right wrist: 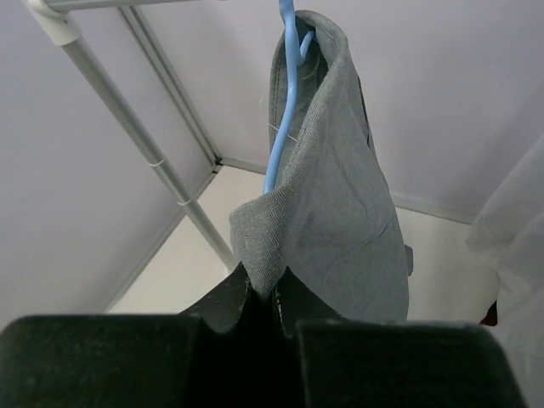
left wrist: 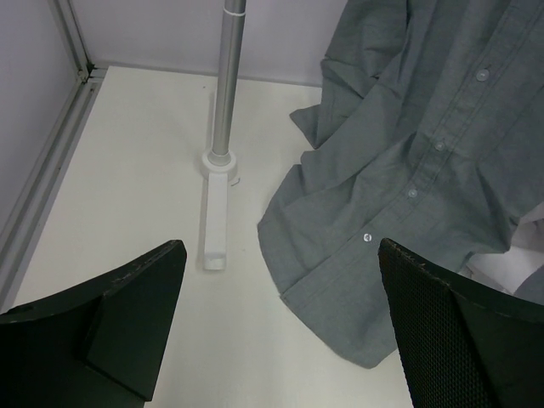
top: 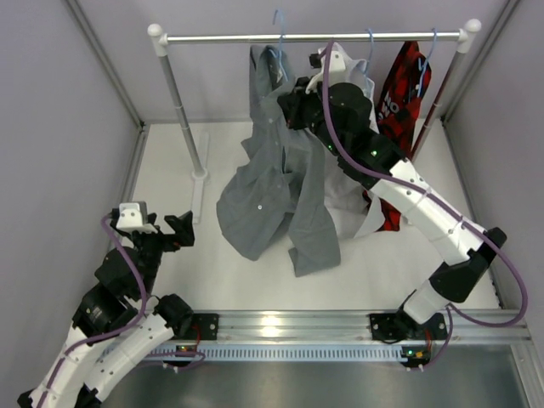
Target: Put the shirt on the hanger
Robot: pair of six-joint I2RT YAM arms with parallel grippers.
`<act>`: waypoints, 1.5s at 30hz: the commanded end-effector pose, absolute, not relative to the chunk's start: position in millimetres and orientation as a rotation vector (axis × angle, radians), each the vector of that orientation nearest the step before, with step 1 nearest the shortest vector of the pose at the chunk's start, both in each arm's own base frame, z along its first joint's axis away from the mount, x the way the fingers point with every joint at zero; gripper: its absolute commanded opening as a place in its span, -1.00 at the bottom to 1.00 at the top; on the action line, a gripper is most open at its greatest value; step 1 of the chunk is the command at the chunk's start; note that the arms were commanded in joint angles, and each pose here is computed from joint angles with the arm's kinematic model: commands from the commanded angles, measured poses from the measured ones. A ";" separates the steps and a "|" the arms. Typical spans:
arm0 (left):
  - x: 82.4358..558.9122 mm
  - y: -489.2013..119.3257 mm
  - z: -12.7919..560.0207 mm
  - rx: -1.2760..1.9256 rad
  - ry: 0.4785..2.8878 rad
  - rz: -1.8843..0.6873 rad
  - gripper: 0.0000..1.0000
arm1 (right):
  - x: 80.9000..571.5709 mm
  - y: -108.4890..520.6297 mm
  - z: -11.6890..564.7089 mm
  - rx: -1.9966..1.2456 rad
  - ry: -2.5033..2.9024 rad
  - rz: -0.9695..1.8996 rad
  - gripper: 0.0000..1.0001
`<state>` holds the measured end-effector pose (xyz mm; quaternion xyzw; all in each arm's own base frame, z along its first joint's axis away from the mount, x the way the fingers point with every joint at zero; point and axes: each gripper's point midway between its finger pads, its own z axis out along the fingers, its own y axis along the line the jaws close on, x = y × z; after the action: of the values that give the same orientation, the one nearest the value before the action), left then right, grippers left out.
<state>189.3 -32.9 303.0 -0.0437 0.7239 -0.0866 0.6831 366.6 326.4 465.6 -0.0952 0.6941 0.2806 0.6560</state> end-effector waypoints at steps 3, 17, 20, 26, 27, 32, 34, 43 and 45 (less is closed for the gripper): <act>192.2 -38.1 305.9 -0.091 1.613 -0.214 0.97 | 381.1 330.3 485.7 -0.214 1.441 0.698 -1.00; 193.2 -42.4 303.4 -0.073 1.624 -0.224 0.97 | 391.2 328.7 450.8 -0.150 1.442 0.692 -1.00; 193.3 -42.8 302.7 -0.071 1.626 -0.224 0.97 | 392.5 328.5 447.5 -0.148 1.439 0.694 -1.00; 195.7 -39.9 301.7 -0.084 1.629 -0.200 0.97 | 391.8 328.7 449.6 -0.162 1.435 0.720 -0.52; 197.3 -35.2 302.5 -0.110 1.628 -0.180 0.97 | 390.7 325.4 453.0 -0.151 1.428 0.719 -0.20; 208.0 -30.0 296.0 -0.136 1.669 -0.137 0.97 | 379.5 317.5 463.8 -0.156 1.402 0.733 0.31; 210.5 -21.6 295.8 -0.174 1.666 -0.109 0.97 | 375.0 315.1 464.2 -0.162 1.407 0.733 0.60; 216.5 -1.2 291.4 -0.273 1.678 -0.021 0.97 | 337.4 273.2 463.1 -0.202 1.438 0.650 0.99; 215.6 5.5 291.1 -0.307 1.674 0.004 0.96 | 323.7 258.5 465.5 -0.227 1.456 0.611 0.99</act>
<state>212.9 -1.5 280.2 -0.1089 0.7542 -0.0023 0.6475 343.0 286.7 446.2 -0.0935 0.6604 0.2975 0.6831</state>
